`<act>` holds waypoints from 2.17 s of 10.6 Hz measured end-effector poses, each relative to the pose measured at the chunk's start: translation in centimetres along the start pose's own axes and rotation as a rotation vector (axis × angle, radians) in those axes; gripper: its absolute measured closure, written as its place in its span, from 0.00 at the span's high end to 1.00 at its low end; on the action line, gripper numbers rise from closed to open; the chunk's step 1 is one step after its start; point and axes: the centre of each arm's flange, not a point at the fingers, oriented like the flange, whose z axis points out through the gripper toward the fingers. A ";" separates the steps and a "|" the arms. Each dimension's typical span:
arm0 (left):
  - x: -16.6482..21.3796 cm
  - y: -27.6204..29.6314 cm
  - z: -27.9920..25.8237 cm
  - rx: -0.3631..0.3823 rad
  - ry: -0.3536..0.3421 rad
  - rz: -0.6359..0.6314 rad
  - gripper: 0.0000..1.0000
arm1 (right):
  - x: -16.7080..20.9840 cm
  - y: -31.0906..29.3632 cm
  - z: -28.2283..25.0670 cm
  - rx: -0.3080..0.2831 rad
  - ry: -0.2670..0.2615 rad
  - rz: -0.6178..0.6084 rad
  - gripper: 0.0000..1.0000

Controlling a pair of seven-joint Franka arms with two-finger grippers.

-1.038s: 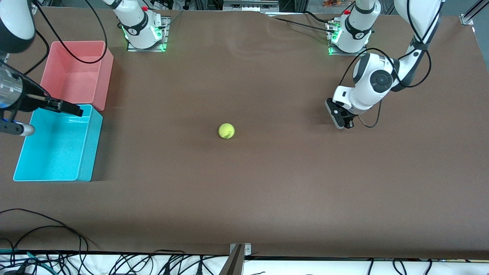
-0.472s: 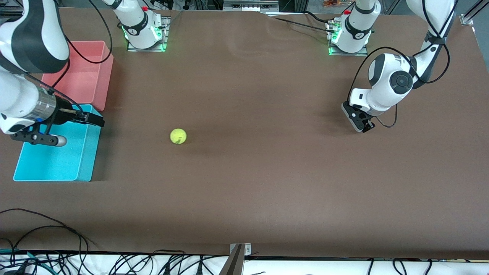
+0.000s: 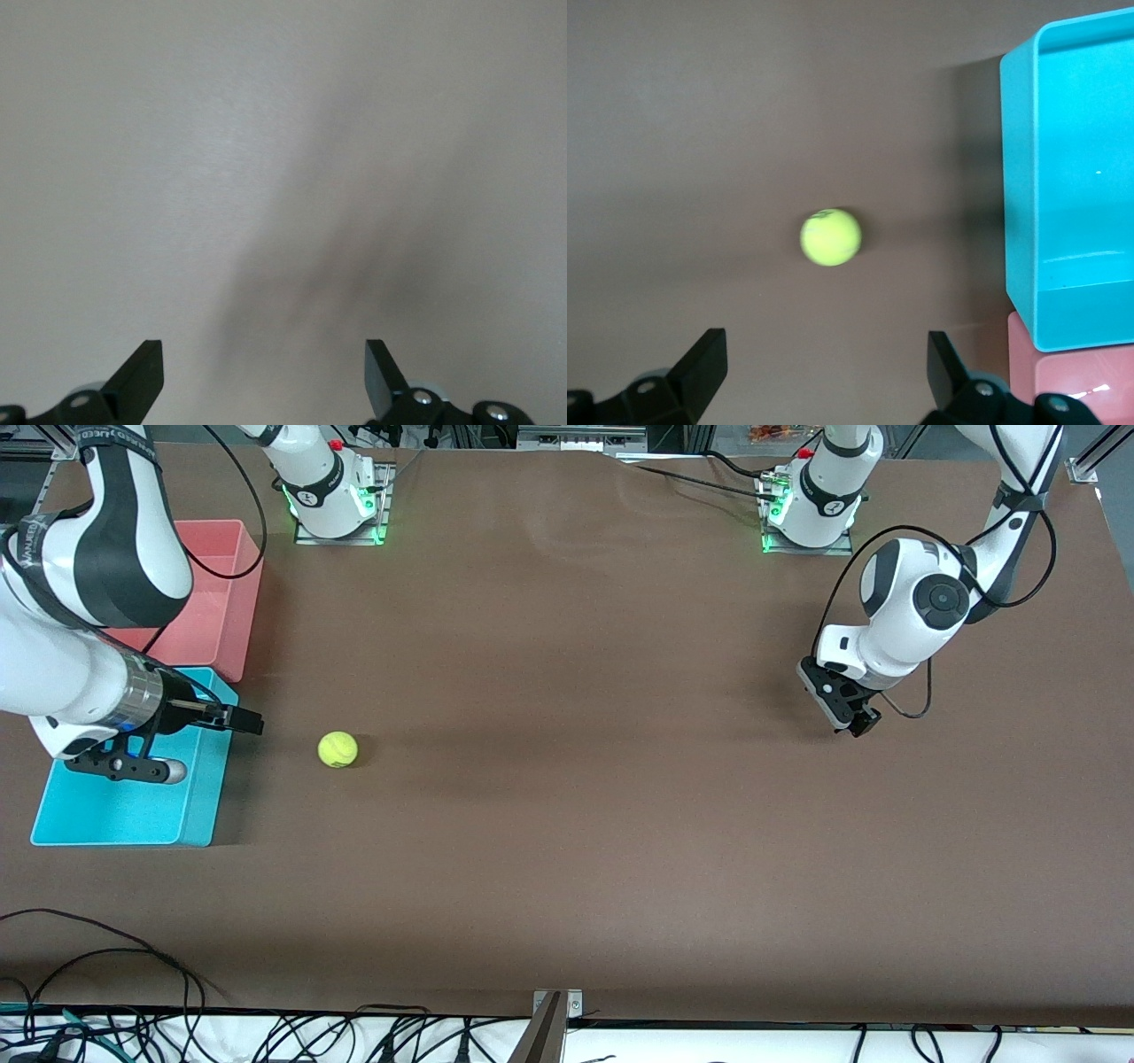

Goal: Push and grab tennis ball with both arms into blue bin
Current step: 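Lower the right gripper to the ball while the left gripper withdraws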

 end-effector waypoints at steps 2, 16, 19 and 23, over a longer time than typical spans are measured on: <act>-0.7 -2.4 -3.4 0.073 0.032 -0.036 1.00 | -0.2 -1.2 0.2 -0.003 0.002 -0.020 1.00; -1.7 -11.8 -23.5 0.082 0.022 -0.487 1.00 | 3.7 0.7 5.9 -0.118 0.093 -0.924 1.00; -2.2 -11.7 -28.9 0.043 -0.015 -0.628 1.00 | 4.9 3.6 9.7 -0.118 0.106 -0.915 1.00; -2.4 -11.0 -33.9 0.019 -0.044 -0.823 1.00 | 7.2 5.5 15.3 -0.140 0.130 -1.038 1.00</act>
